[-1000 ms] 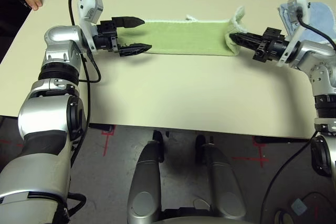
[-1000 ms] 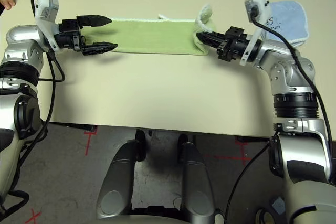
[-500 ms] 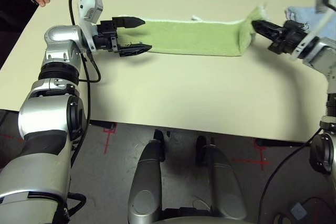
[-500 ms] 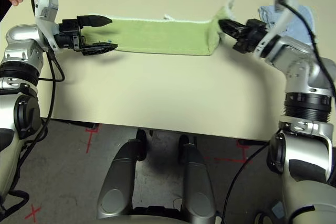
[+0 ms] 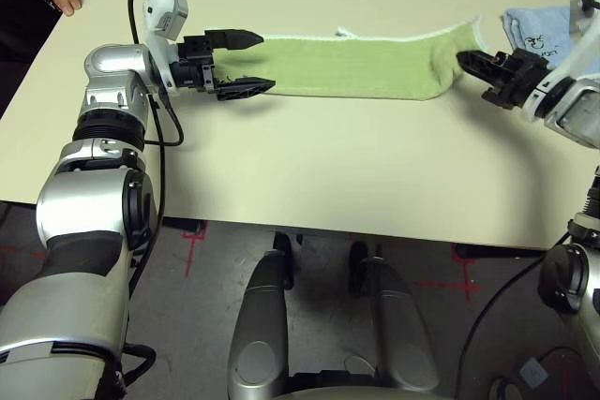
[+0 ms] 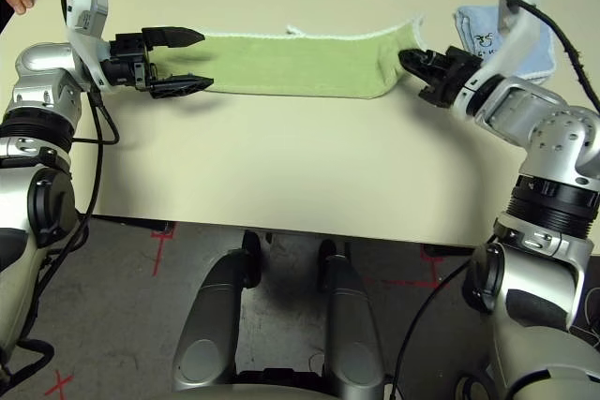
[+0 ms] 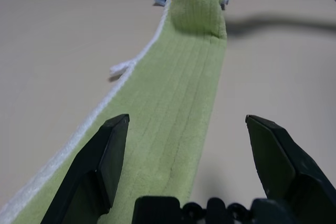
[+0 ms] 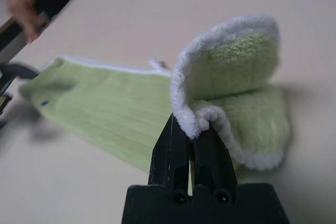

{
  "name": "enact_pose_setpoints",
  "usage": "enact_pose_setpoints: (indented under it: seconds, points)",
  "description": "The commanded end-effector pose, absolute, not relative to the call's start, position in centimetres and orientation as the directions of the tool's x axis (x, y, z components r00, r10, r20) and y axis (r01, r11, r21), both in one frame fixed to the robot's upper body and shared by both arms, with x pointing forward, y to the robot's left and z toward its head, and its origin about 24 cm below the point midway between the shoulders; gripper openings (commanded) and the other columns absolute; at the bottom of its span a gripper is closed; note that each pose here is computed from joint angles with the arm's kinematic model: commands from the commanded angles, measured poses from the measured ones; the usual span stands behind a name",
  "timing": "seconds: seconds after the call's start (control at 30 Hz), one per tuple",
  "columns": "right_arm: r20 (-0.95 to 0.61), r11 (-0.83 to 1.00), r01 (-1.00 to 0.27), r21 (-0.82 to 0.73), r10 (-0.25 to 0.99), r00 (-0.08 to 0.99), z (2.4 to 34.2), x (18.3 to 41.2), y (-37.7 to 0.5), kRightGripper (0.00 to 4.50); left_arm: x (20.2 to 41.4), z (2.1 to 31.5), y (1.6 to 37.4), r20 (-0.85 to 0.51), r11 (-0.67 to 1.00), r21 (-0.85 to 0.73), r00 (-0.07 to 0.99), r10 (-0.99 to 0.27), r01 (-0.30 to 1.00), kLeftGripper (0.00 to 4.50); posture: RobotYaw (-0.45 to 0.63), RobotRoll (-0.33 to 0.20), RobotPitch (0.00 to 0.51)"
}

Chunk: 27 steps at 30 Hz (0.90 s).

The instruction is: Fold the towel and set it aside.

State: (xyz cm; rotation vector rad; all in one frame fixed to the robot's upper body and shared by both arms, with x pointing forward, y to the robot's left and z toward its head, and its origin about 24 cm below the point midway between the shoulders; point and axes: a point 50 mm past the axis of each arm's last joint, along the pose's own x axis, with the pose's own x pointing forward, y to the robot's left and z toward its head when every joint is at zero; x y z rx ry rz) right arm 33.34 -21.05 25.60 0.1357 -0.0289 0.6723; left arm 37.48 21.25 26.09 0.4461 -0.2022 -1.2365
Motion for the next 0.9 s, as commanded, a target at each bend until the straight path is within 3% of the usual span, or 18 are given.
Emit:
enact_pose_setpoints:
  seconds: [0.03,0.13,0.33,0.53,0.9]
  points:
    - [-0.015,0.707,-0.702,-0.086,0.703,0.711,25.5,33.9,-19.7,0.04,37.4,26.4,21.4,-0.096,0.244,0.439,0.315,-0.944,0.865,4.5,0.05,0.0,0.365]
    - [-0.141,0.631,-0.749,-0.204,0.738,0.66,25.0,34.4,-18.2,0.04,37.3,26.4,21.6,-0.098,0.245,0.439,0.317,-0.943,0.864,4.5,0.06,0.0,0.366]
    - [-0.271,0.507,-0.811,-0.292,0.769,0.579,24.7,35.1,-14.9,0.04,37.2,26.4,21.8,-0.111,0.241,0.443,0.319,-0.941,0.863,4.5,0.06,0.0,0.366]
    - [-0.346,0.49,-0.829,-0.27,0.754,0.558,24.3,36.0,-13.2,0.04,37.2,26.2,21.7,-0.109,0.236,0.441,0.312,-0.944,0.866,4.5,0.07,0.0,0.37]
    - [-0.357,0.518,-0.828,-0.213,0.748,0.56,23.7,36.4,-13.5,0.04,37.1,26.2,21.8,-0.109,0.232,0.442,0.309,-0.945,0.867,4.5,0.07,0.0,0.363]
